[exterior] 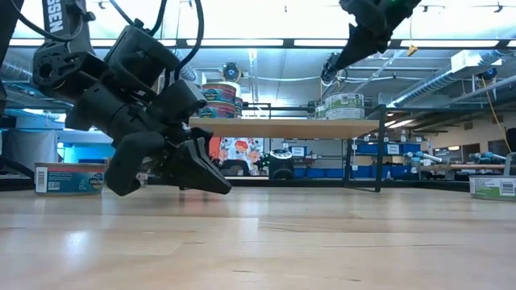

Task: Stack canned seafood by type on shelf
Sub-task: Put the blue pink tuna can on the shelf

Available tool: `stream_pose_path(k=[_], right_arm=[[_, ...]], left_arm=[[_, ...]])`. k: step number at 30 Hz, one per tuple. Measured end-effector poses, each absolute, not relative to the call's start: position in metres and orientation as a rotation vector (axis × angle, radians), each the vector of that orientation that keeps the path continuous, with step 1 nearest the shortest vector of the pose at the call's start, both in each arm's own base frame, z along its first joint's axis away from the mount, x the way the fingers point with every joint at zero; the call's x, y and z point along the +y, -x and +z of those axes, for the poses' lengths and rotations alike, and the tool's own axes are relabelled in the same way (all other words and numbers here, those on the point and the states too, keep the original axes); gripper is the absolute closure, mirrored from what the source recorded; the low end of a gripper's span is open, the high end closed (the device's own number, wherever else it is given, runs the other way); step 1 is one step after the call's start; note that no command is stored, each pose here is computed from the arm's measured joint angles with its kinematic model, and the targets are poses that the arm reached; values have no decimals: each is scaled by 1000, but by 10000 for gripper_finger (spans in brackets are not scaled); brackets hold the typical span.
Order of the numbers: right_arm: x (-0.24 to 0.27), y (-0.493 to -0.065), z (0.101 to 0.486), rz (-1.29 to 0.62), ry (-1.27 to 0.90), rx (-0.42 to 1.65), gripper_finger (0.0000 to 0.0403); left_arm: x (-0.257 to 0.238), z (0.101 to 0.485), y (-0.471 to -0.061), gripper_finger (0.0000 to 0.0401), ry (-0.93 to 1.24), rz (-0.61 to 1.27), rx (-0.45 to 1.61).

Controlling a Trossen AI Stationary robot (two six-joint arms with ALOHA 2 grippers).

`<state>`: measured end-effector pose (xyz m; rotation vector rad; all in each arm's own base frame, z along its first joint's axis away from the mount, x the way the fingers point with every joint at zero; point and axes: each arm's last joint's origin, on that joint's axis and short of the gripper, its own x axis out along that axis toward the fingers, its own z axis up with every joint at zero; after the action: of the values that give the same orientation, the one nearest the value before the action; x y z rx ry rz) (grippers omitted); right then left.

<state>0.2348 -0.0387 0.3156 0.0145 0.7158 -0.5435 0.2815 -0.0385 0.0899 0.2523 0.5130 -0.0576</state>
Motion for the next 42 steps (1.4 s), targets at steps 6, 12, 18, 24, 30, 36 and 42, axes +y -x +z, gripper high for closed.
stream_pose_path(k=[6, 12, 18, 24, 30, 36, 42], right_arm=[[-13, -245, 274, -456, 1, 619, 392], [8, -246, 243, -374, -47, 487, 389], [18, -245, 233, -277, -163, 406, 370], [19, -246, 235, -238, -204, 391, 372], [22, -246, 235, -218, -150, 401, 396], [32, -246, 237, -173, -124, 400, 395], [43, -243, 235, -138, -130, 427, 398]], left_arm=[[-41, 93, -283, 397, -252, -64, 480], [-42, 93, -283, 397, -248, -64, 475], [-48, 93, -282, 397, -247, -84, 473], [-49, 94, -282, 397, -250, -88, 467], [-49, 94, -282, 397, -251, -87, 466], [-49, 94, -282, 397, -251, -87, 467], [-49, 94, -282, 397, -252, -88, 466]])
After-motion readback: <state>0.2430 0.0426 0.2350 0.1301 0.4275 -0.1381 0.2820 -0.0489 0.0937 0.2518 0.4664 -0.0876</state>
